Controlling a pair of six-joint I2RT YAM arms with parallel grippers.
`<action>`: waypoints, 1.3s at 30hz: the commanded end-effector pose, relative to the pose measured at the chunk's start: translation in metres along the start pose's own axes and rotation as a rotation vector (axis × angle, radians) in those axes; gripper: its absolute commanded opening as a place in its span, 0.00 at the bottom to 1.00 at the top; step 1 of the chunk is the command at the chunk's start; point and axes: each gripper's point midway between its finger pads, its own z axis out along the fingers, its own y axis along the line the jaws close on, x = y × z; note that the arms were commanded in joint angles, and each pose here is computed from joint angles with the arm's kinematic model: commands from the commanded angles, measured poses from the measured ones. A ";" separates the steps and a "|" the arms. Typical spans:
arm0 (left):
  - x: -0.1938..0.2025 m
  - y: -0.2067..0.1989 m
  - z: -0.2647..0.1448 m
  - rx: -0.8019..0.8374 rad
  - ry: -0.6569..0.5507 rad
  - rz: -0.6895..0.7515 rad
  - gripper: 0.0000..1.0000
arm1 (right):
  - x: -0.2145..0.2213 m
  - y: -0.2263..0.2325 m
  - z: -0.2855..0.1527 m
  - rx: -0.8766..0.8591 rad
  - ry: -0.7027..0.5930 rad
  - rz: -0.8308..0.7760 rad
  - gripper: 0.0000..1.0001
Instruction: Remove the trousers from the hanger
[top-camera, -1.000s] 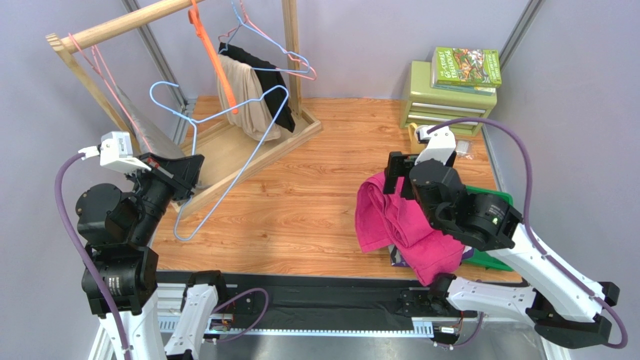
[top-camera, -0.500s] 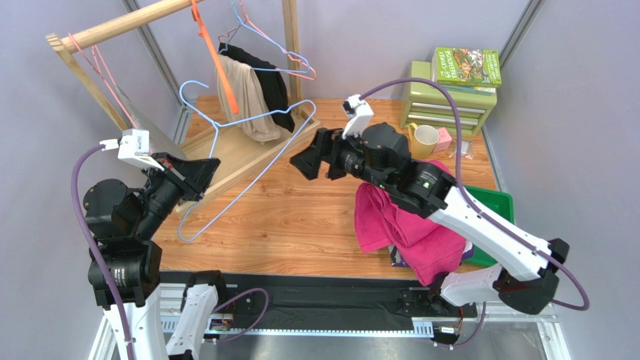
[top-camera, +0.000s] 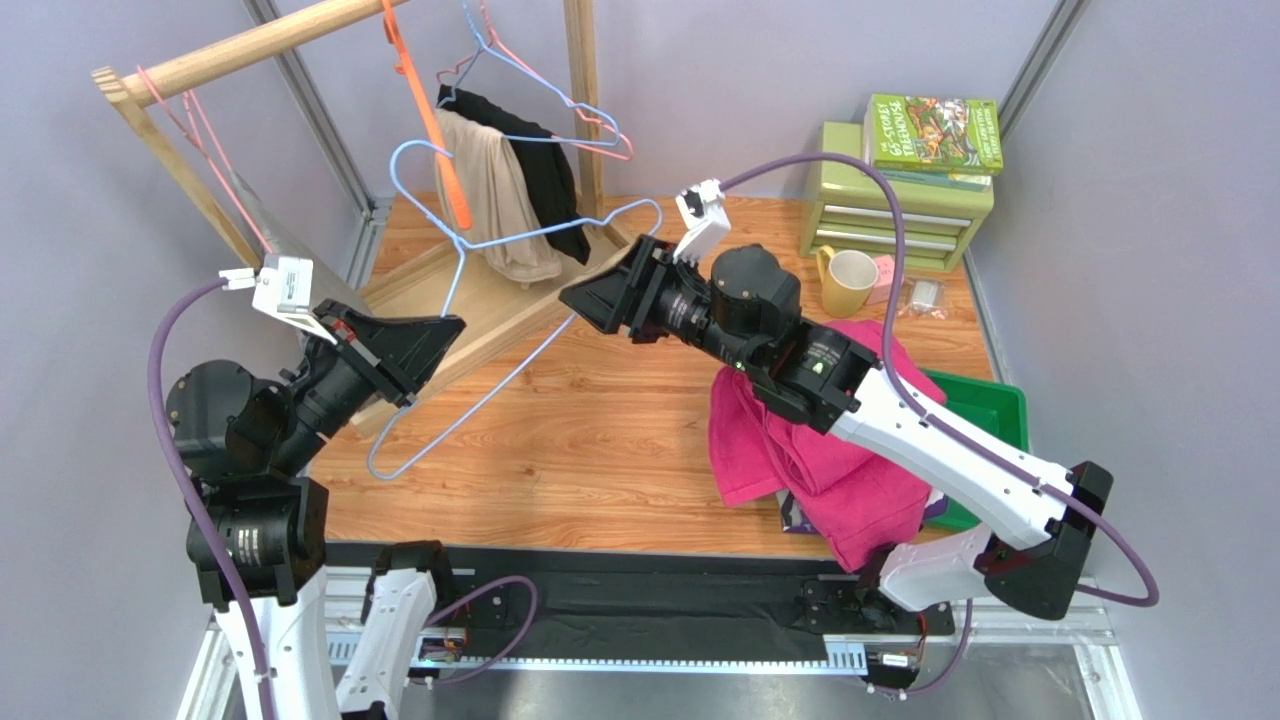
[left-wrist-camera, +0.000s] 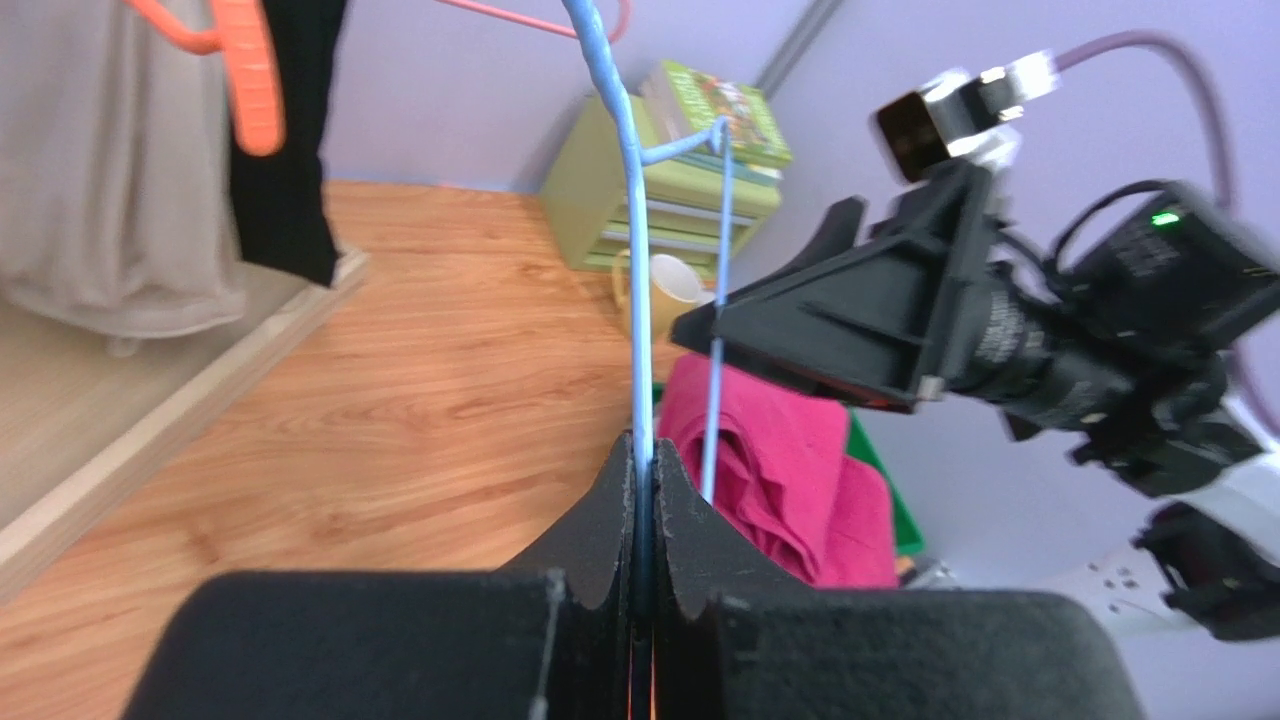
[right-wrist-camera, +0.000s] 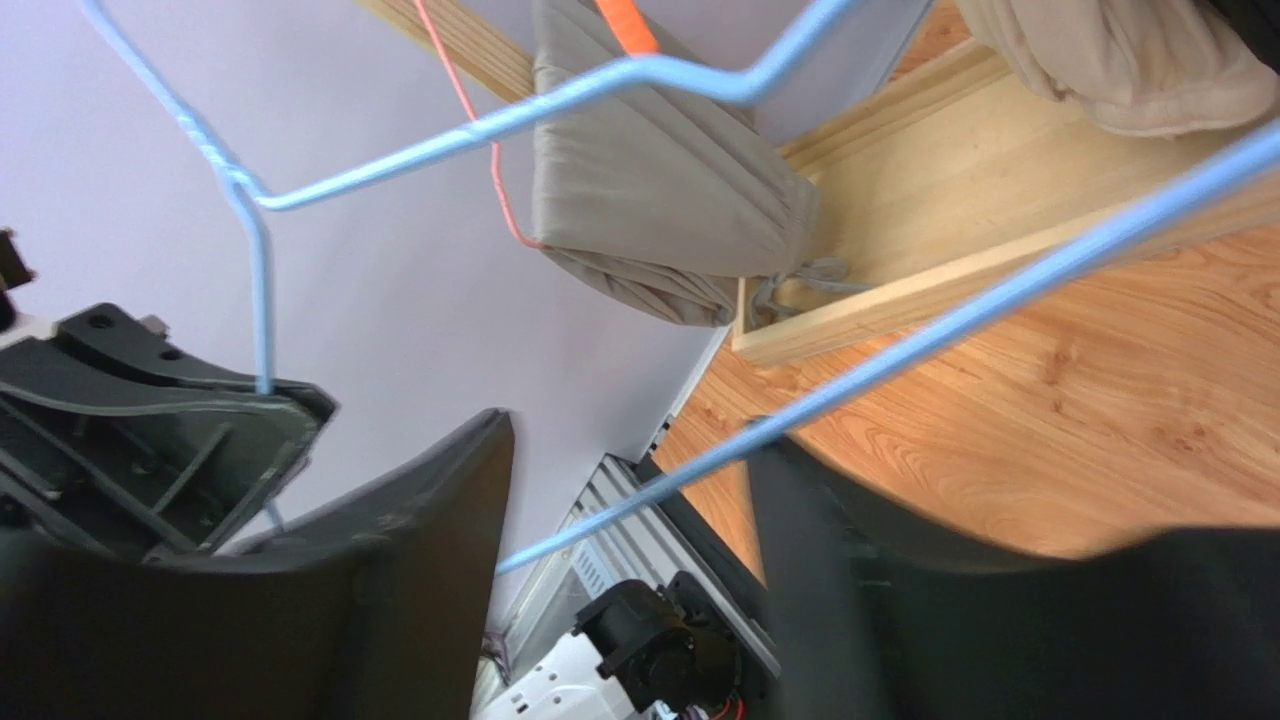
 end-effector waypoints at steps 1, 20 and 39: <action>0.001 -0.033 0.000 0.195 0.026 -0.028 0.00 | -0.027 0.013 -0.021 -0.069 -0.167 0.124 0.39; 0.001 -0.097 -0.015 0.633 0.162 -0.099 0.00 | -0.037 -0.032 -0.049 0.119 -0.271 0.177 0.00; 0.013 -0.143 -0.065 0.849 0.271 0.041 0.00 | -0.047 -0.027 -0.039 0.124 -0.198 0.147 0.00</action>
